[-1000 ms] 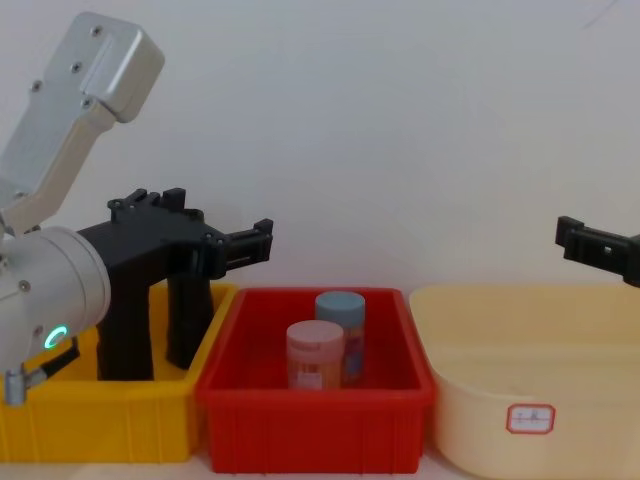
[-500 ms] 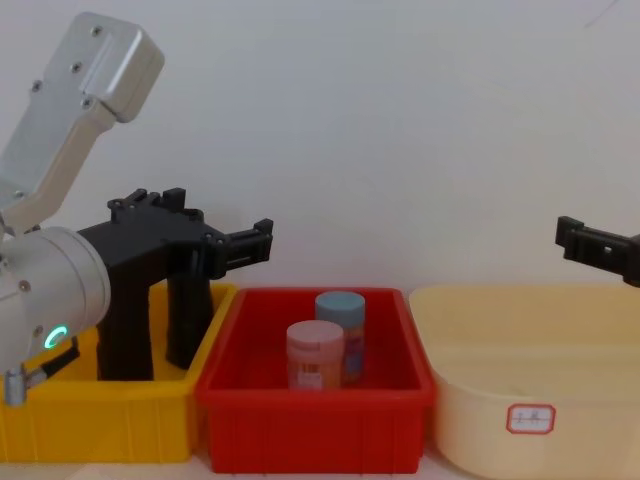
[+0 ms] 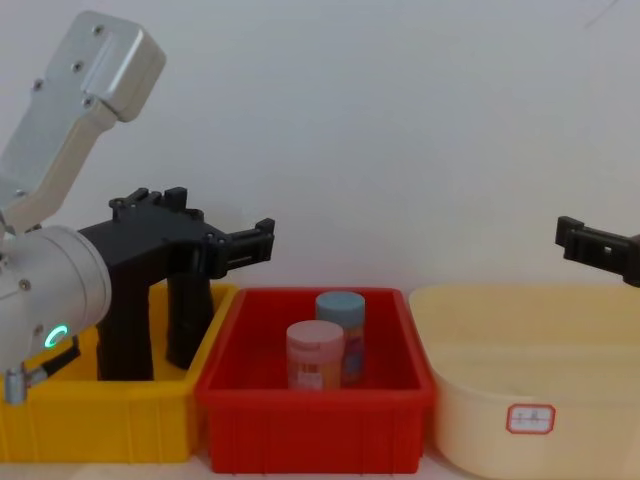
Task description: Pick up the garbage bag with the one hand and transfer it to the other hand.
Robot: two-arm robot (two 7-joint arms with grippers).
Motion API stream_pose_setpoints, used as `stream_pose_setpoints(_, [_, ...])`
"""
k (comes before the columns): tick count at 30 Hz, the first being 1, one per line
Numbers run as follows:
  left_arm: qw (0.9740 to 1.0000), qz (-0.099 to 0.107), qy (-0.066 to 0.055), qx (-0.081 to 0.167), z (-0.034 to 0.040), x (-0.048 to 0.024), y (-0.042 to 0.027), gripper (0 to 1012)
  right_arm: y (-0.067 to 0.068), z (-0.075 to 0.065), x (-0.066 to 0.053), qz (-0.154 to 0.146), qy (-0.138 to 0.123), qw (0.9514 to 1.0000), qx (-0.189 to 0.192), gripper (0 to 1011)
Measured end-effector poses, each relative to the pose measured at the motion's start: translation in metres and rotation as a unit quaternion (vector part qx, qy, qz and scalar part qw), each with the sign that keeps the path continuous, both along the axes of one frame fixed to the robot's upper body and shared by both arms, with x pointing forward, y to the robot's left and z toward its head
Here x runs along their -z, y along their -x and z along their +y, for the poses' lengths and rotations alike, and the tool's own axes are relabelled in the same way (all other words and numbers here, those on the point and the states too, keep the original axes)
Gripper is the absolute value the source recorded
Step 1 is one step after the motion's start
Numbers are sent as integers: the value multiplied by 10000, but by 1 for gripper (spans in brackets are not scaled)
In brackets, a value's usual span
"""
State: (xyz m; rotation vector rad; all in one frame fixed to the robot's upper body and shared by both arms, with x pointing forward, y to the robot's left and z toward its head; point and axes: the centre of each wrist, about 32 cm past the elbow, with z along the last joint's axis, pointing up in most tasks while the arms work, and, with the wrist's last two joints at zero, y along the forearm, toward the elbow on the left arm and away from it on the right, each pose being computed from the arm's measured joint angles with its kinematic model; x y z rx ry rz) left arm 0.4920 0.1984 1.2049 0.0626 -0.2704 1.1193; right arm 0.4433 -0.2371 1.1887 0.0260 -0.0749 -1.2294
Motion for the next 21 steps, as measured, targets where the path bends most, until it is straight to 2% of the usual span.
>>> stream_pose_setpoints(4, [10000, -12, -49, 61, 15, -13, 9, 1002, 0, 0, 0, 0, 0, 10000, 0, 1000])
stream_pose_setpoints(8, [9999, 3, -112, 127, 65, -11, 46, 1002, 0, 0, 0, 0, 0, 10000, 0, 1000])
stream_pose_setpoints(11, [9998, 37, -155, 146, 138, 0, 85, 1002, 0, 0, 0, 0, 0, 10000, 0, 1000])
stream_pose_setpoints(12, [9997, 62, -169, 150, 185, 7, 106, 1002, 0, 0, 0, 0, 0, 10000, 0, 1000])
stream_pose_setpoints(14, [9997, 90, -183, 148, 234, 17, 128, 1001, 0, 0, 0, 0, 0, 10000, 0, 1000])
stream_pose_setpoints(15, [9996, 123, -200, 139, 292, 30, 152, 1002, 0, 0, 0, 0, 0, 10000, 0, 1000])
stream_pose_setpoints(18, [9996, 170, -206, 123, 374, 46, 183, 1002, 0, 0, 0, 0, 0, 10000, 0, 1000])
stream_pose_setpoints(20, [9994, 238, -218, 77, 493, 67, 221, 1002, 0, 0, 0, 0, 0, 10000, 0, 1000])
stream_pose_setpoints(21, [9994, 238, -218, 77, 493, 67, 221, 1002, 0, 0, 0, 0, 0, 10000, 0, 1000])
